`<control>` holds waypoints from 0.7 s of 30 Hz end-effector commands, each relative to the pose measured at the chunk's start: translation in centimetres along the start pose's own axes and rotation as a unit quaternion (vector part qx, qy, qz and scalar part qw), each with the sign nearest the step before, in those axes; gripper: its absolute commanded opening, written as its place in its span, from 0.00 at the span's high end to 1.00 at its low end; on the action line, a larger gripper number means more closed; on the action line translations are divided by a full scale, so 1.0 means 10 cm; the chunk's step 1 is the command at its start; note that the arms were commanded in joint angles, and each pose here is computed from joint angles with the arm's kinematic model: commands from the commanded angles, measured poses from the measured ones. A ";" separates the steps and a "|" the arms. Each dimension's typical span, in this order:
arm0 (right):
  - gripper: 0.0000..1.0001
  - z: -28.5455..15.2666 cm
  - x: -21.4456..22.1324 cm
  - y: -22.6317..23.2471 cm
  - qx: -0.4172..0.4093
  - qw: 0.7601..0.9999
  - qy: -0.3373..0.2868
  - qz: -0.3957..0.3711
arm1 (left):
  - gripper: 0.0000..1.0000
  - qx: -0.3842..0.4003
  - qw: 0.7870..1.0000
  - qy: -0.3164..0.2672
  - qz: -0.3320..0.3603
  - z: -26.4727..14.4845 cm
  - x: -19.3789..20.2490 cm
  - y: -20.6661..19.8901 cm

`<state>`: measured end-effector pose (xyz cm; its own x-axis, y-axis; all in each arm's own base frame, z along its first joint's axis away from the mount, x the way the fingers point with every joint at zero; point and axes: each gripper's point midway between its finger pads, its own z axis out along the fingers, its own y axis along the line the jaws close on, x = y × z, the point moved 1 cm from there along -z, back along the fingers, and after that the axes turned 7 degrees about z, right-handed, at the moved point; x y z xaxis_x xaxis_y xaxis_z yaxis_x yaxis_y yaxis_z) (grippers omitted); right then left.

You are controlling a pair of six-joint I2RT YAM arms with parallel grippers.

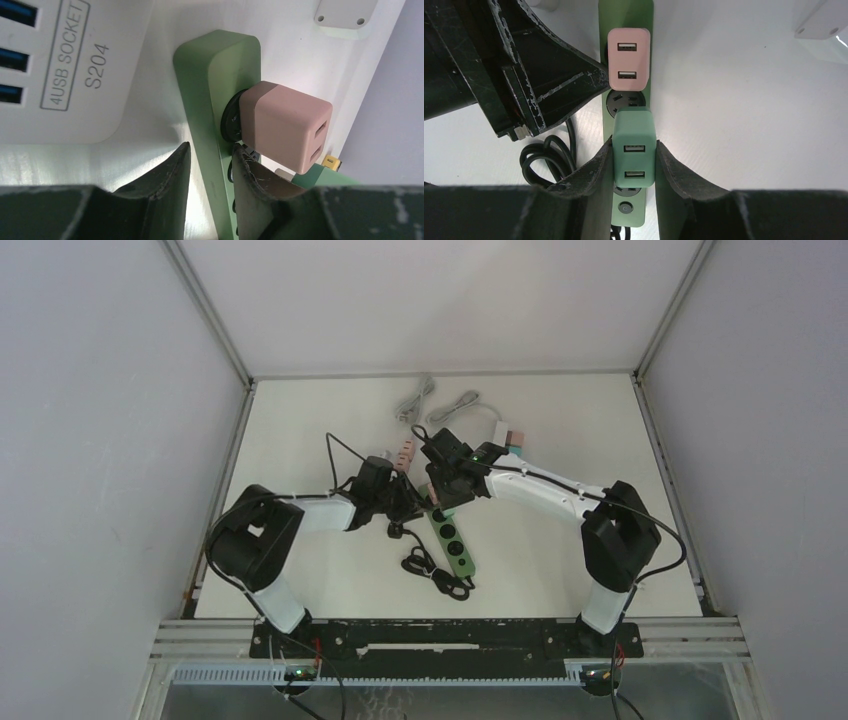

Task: Insert the plug
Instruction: Insert the plug into the socket.

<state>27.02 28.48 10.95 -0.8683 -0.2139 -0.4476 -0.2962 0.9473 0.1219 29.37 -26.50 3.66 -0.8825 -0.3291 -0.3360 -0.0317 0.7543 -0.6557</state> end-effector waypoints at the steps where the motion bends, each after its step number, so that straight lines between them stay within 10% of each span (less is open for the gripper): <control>1: 1.00 -0.02 -0.23 0.07 -0.008 0.999 -0.040 -0.004 | 0.62 0.004 1.000 -0.006 -0.003 0.05 -0.08 -0.04; 21: 1.00 0.17 -0.21 0.07 0.011 0.999 -0.037 -0.004 | 0.65 0.004 1.000 0.008 -0.011 0.07 -0.02 -0.02</control>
<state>28.02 28.85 9.10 -0.8656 -0.2161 -0.4516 -0.2855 0.9541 0.0906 29.45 -27.01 3.73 -0.8872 -0.3348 -0.3176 -0.0322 0.7314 -0.6811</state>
